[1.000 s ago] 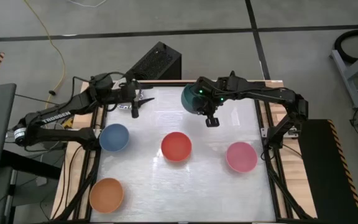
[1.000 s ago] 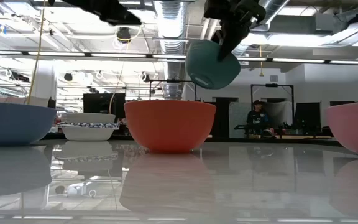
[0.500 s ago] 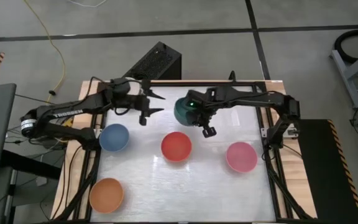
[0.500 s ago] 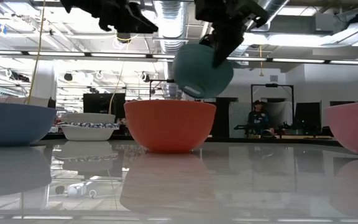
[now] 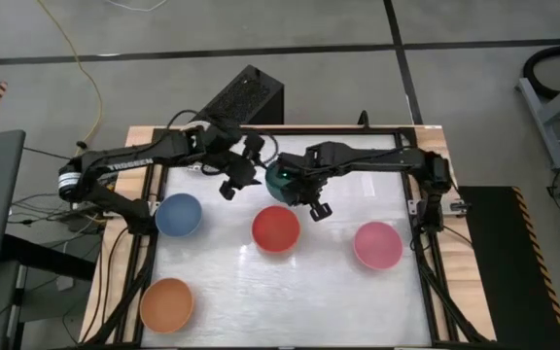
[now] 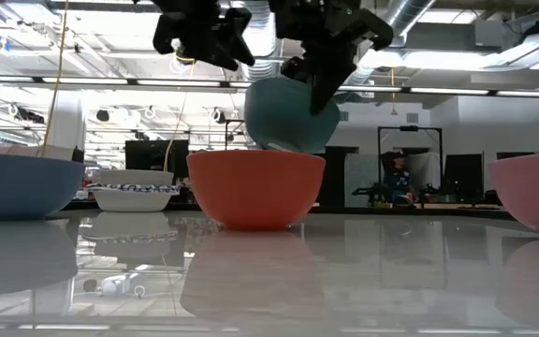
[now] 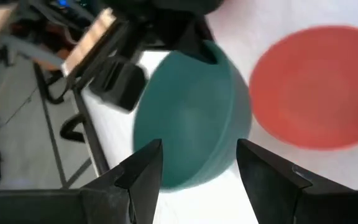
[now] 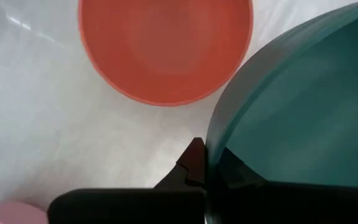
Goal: Nest bowls inside each other
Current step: Stack the green bowl on top of the white bowl
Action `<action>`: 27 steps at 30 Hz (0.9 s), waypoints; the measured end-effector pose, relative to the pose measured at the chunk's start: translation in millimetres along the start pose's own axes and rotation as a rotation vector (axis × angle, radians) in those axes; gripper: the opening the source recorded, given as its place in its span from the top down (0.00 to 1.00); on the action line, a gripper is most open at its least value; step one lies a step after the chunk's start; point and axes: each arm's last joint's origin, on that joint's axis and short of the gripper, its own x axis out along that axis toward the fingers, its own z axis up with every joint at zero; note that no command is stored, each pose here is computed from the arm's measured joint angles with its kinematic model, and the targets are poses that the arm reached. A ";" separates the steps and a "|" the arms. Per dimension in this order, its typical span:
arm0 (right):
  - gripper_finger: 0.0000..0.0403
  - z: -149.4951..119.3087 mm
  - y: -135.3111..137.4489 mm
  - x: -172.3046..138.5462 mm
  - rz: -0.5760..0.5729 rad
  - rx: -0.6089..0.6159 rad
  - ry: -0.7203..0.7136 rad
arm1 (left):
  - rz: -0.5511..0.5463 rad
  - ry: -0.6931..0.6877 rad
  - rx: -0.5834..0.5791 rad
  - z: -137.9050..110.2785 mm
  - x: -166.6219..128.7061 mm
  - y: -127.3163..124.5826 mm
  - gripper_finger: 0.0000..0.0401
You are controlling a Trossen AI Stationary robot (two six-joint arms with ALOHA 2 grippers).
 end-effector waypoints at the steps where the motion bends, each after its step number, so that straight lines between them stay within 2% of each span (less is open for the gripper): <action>1: 0.98 2.0 -0.1 0.6 -0.003 -0.003 0.009 | -0.026 0.013 0.014 -1.0 3.7 -1.2 0.51; 5: 0.98 4.6 1.3 -5.9 -0.035 -0.040 0.036 | -0.082 0.057 0.102 -4.5 14.0 -5.8 0.51; 9: 0.98 6.5 3.4 -9.1 -0.051 -0.080 0.051 | -0.091 0.114 0.214 -5.5 21.3 -9.0 0.51; 14: 0.98 7.6 6.2 -10.4 -0.048 -0.094 0.056 | -0.026 0.131 0.212 -3.3 22.3 -4.6 0.51; 21: 0.98 13.6 15.9 -9.4 -0.062 -0.180 0.068 | -0.052 0.119 0.312 -1.4 22.8 -7.4 0.53; 27: 0.98 16.0 19.6 -9.0 -0.061 -0.205 0.066 | -0.069 0.098 0.372 3.3 23.9 -11.2 0.60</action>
